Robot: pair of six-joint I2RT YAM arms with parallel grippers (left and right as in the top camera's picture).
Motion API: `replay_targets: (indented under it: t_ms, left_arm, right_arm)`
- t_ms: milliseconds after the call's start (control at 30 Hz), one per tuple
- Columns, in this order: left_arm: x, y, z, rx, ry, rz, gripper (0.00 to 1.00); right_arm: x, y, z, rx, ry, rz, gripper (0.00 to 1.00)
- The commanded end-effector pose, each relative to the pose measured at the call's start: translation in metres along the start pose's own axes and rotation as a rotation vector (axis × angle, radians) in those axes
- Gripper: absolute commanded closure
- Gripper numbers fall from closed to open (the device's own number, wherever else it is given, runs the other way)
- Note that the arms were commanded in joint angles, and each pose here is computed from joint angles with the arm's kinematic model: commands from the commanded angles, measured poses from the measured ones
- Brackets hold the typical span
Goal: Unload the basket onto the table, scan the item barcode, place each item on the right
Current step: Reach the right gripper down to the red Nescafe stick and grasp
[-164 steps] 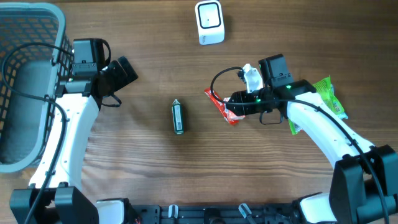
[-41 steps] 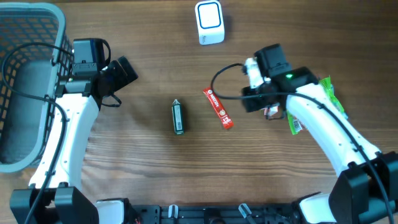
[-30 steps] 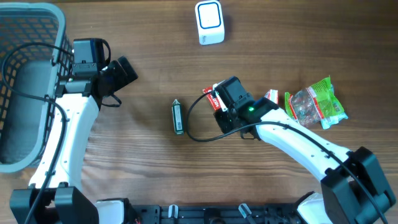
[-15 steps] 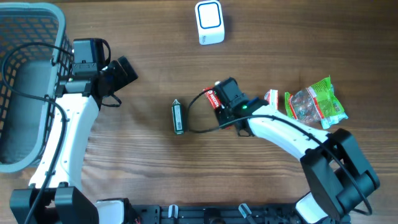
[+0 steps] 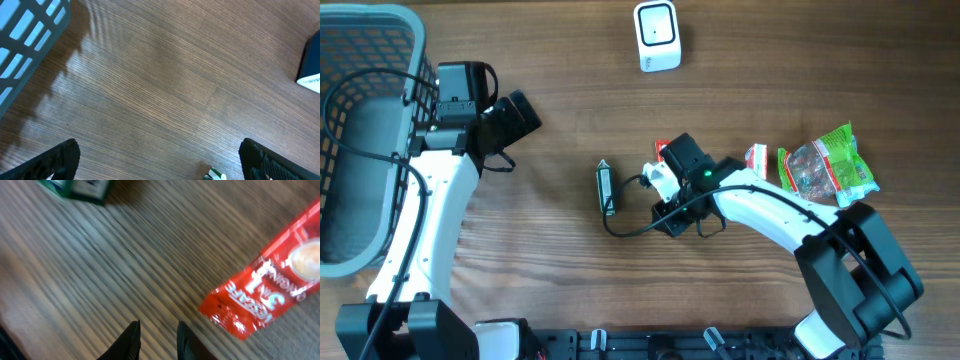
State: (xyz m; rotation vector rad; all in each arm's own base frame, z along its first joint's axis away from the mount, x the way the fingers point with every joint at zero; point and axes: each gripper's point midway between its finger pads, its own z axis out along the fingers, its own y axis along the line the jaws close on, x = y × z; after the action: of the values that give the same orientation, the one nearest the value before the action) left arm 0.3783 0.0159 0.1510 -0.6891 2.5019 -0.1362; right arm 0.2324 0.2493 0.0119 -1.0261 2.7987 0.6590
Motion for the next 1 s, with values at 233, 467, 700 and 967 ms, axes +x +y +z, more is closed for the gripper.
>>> replay_targets:
  t_ms: [233,467,700,967]
  left_arm:
    - [-0.007,-0.001,-0.005,0.003,-0.022,-0.006,0.00]
    - [-0.007,-0.001,-0.005,0.003,-0.022,-0.006,0.00]
    - [-0.007,-0.001,-0.005,0.003,-0.022,-0.006,0.00]
    - [-0.007,-0.001,-0.005,0.003,-0.022,-0.006,0.00]
  right_arm:
    - [-0.146,-0.029,-0.051,0.241,-0.508,-0.042,0.91]
    - [-0.130,-0.091,-0.016,0.329,-0.441,0.153,0.91]
    - [-0.096,-0.130,-0.022,0.408,-0.328,0.209,0.96]
    - [-0.132,-0.073,-0.029,0.148,-0.430,-0.002,0.95]
